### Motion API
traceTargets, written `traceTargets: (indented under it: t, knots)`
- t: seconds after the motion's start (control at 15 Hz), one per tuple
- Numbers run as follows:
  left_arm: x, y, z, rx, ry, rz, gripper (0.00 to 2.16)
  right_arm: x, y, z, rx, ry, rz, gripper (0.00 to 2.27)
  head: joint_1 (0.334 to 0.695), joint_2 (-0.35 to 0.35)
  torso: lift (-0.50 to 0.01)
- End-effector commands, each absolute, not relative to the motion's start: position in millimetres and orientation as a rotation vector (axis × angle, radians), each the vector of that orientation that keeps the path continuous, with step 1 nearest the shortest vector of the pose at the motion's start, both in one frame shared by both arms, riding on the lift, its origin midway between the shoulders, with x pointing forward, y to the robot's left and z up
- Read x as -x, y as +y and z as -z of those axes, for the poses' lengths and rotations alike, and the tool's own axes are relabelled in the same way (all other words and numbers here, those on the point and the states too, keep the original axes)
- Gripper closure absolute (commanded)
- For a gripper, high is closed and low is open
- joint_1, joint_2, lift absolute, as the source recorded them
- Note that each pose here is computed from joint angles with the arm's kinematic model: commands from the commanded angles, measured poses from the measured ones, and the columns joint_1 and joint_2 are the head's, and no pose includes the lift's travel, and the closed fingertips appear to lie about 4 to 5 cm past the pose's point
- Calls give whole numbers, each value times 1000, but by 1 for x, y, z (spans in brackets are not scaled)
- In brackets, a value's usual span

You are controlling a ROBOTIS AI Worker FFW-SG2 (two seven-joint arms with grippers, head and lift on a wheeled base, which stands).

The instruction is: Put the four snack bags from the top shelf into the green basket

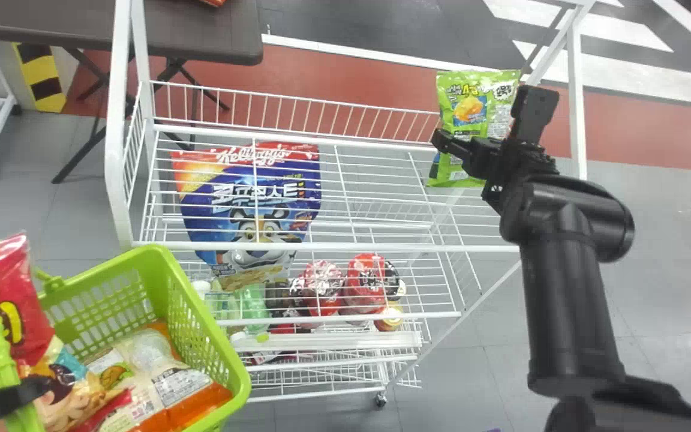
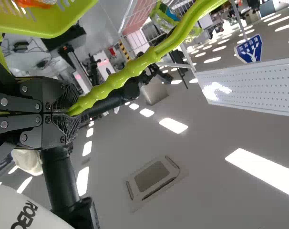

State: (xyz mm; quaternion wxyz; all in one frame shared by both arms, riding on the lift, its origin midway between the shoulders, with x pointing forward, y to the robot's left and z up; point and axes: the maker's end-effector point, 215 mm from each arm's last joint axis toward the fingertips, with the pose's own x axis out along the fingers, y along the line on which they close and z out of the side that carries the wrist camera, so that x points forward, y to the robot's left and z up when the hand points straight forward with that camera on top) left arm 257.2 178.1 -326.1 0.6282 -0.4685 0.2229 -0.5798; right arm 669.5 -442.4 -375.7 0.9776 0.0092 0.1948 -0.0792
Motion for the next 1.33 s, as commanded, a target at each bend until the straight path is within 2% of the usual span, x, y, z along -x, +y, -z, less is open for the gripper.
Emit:
traceTargets:
  t: [0.0,0.07,0.13,0.2,0.27,0.33,0.67,0.8,1.07,1.27]
  knots:
    - [-257,181,328,1082,505,1328,2148,-688,-450,381,26,428,176,76,695,-309,-4]
    - [-258,181,328,1081,501,1328,2148,-692,-448,383,33,440,174,147,695,-309,-4]
    - [-258,181,328,1082,502,1327,2148,-694,-448,386,41,453,174,451,695,-308,-4]
    - [-257,182,328,1082,503,1326,2148,-694,-444,387,46,456,162,998,695,-306,-4]
    - [-258,183,330,1085,504,1322,2148,-690,-443,396,34,473,161,1733,695,-304,-4]
    - [-258,183,329,1082,501,1323,2148,-685,-443,398,16,471,174,2192,695,-302,-4]
    - [-260,184,329,1077,501,1322,2148,-660,-445,367,-78,389,178,2246,695,-299,-4]
    - [-263,185,327,1071,497,1324,2148,-625,-436,370,-186,458,148,2246,695,-306,-4]
    - [-267,184,328,1049,495,1322,2148,-541,-351,345,-310,548,-69,2246,695,-296,-4]
    - [-268,182,327,1049,494,1325,2148,-482,-263,323,-363,621,-308,2246,695,-229,-4]
